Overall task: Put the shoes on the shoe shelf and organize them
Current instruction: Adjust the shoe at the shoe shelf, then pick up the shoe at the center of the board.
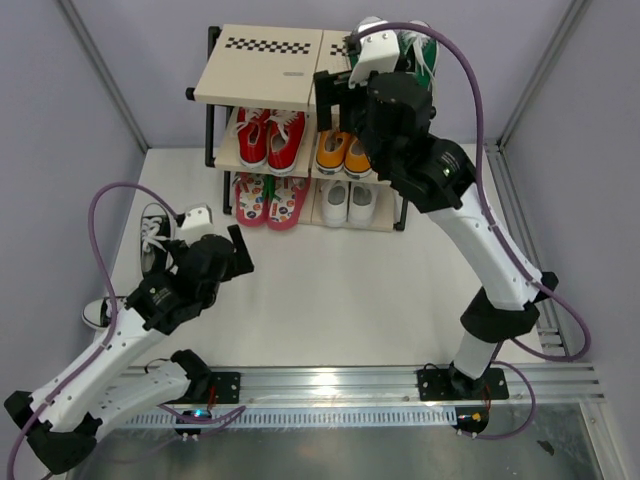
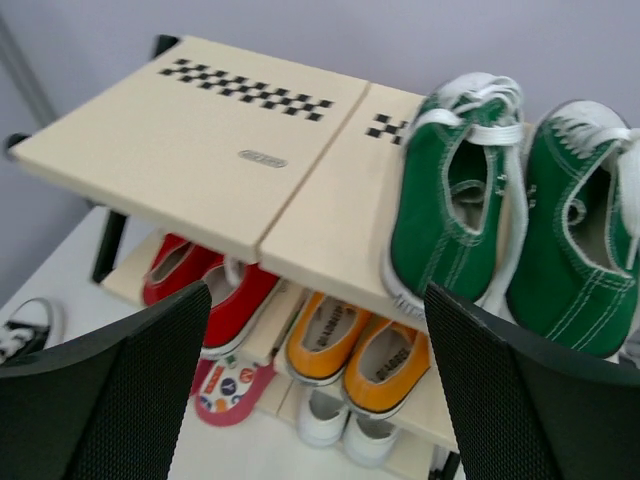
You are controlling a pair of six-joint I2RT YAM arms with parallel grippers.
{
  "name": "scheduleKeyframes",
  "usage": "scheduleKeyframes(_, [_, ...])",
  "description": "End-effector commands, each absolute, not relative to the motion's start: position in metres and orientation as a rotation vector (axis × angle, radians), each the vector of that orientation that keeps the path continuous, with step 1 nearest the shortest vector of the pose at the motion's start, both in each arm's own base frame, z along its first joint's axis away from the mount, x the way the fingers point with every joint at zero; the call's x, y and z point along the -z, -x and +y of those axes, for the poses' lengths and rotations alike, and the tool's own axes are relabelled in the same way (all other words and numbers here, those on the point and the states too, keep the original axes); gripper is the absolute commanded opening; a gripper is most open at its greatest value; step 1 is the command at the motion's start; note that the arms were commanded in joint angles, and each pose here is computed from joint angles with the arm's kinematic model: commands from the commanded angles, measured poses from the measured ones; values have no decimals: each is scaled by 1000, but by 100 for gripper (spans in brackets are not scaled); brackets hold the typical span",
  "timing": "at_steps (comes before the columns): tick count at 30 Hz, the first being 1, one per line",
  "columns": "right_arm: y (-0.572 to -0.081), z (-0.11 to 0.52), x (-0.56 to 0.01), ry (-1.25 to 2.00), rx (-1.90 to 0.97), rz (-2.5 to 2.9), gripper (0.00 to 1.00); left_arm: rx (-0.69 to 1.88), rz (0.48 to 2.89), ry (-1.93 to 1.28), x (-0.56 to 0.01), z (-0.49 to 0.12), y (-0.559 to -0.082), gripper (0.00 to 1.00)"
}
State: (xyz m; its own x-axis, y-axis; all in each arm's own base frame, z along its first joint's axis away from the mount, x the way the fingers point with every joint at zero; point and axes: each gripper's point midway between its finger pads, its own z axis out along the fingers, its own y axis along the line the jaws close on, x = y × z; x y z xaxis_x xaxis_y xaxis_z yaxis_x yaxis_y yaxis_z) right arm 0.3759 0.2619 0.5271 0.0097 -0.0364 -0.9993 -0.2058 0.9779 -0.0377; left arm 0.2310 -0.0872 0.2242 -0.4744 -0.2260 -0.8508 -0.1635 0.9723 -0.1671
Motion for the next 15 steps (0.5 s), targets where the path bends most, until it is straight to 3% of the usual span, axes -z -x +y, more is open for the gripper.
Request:
scheduleKeyframes(1, [-325,259,-548,306,-242,1529,92,85,2009,464,-230,-72,-243,99])
scheduleKeyframes(8, [-277,249,-508,361,-453,1541,93,171,2066,666,-208,-55,-274,99])
scheduleKeyframes(9, [-277,255,-473,398,-452,1593,93,161,2073,683,-206,-53,-277,99])
scheduleKeyframes(11, [-262,254,-470,391,-551,1555,93,131,2076,737,-206,-43,-281,99])
scheduleKeyframes(15, [-250,274,-388,484,-633,1677,93,15,2070,872,-199,-13,-283,99])
